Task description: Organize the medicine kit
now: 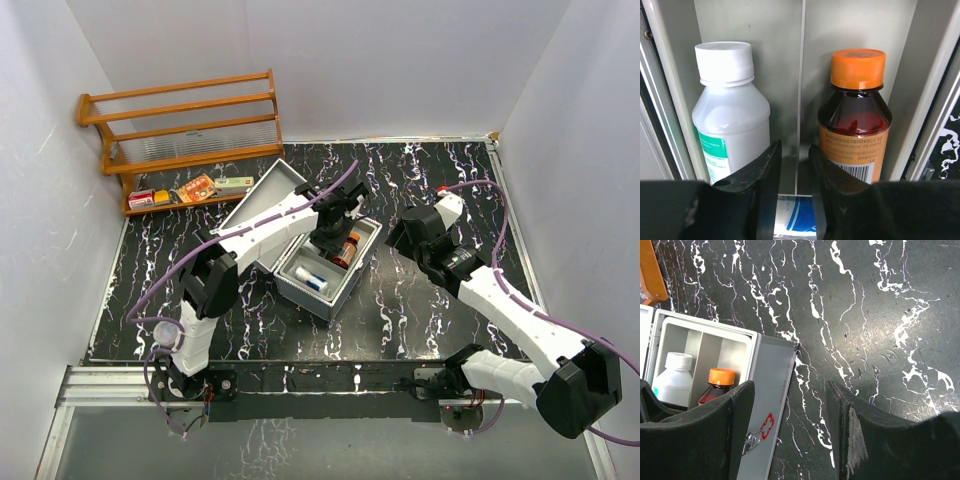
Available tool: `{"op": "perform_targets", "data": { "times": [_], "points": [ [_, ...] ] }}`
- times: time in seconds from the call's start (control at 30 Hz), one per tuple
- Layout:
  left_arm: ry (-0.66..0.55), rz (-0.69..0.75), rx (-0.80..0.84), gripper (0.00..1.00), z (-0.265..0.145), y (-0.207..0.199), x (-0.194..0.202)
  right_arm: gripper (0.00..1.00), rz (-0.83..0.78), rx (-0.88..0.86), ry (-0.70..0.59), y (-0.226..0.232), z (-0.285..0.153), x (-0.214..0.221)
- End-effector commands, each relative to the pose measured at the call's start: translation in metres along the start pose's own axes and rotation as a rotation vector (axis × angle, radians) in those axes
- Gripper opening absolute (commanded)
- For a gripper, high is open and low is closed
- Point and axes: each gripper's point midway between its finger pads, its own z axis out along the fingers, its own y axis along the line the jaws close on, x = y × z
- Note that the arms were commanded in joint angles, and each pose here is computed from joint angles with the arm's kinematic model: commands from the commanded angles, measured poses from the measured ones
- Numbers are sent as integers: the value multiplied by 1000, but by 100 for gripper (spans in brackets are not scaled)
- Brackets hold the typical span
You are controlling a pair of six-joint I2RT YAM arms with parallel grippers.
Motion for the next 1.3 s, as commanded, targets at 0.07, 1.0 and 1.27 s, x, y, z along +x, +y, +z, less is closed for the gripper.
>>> {"op": "perform_targets", "data": {
  "times": [0.07,1.0,1.27],
  "points": [
    [-113,-27,-5,34,-58,7,-21,57,45,-42,-50,8,-5,-14],
    [-664,-330,-58,99,-182,222,-40,57,53,-68,-25,15,-2,-9],
    [-566,-478,153,99,-136,235,-5,57,56,-65,-14,15,3,-5]
  ]
}}
